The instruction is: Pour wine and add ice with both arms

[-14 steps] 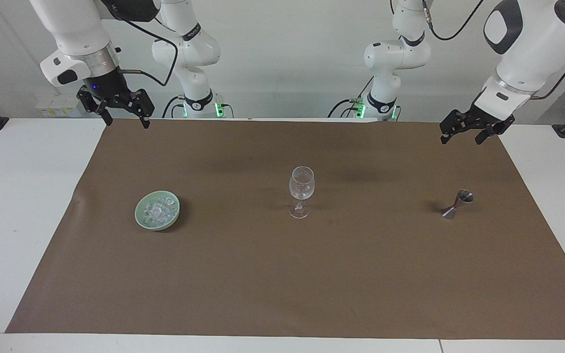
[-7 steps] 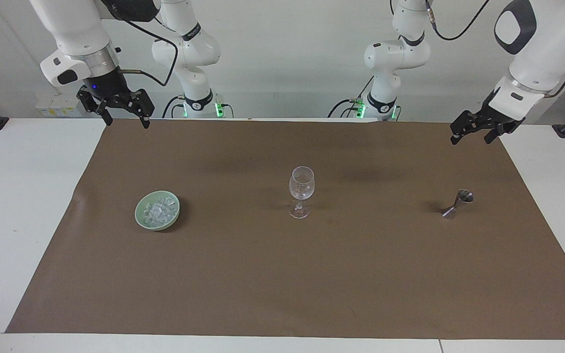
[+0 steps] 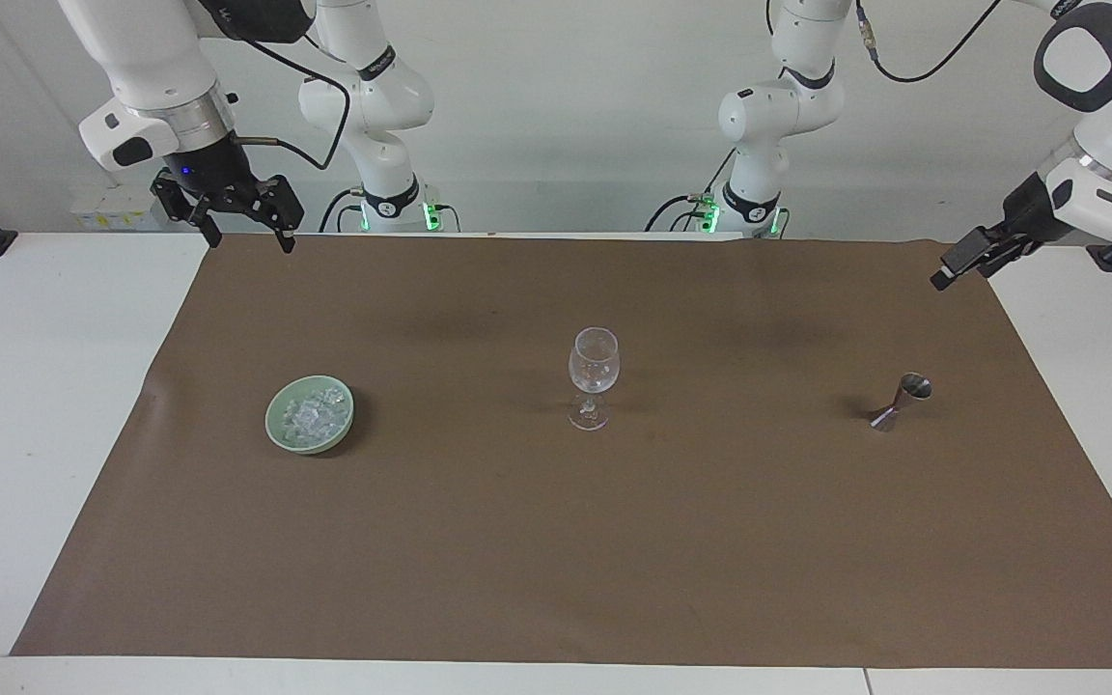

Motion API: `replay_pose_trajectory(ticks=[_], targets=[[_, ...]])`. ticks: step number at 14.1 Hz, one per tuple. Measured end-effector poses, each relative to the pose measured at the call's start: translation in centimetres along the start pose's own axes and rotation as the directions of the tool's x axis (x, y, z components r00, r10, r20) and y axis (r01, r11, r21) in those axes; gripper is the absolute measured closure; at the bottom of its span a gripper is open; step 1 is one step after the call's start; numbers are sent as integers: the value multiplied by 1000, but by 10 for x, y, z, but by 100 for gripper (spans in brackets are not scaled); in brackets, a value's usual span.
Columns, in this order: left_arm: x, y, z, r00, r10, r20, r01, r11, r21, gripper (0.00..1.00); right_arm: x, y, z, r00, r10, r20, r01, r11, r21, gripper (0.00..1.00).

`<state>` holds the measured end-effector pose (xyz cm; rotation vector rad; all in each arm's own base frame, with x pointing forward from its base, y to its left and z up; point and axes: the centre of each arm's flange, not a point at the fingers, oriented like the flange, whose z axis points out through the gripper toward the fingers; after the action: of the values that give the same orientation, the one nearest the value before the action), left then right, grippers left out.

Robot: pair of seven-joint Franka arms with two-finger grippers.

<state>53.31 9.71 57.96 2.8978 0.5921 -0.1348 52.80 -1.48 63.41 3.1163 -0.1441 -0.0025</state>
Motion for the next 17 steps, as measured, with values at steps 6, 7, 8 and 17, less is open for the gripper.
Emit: replay_pose_trajectory(ticks=[6, 7, 8, 17], targets=[[4, -20, 13, 951, -308, 9, 308, 946, -100, 0, 0, 0, 0, 1000, 0, 0, 0, 1000, 0, 0], [5, -24, 18, 940, -341, 22, 341, 934, -111, 0, 0, 0, 0, 1000, 0, 0, 0, 1000, 0, 0], [6, -27, 23, 928, -372, 37, 374, 919, -128, 0, 0, 0, 0, 1000, 0, 0, 0, 1000, 0, 0], [16, -81, 67, 791, -570, 223, 611, 715, -339, 0, 0, 0, 0, 1000, 0, 0, 0, 1000, 0, 0]])
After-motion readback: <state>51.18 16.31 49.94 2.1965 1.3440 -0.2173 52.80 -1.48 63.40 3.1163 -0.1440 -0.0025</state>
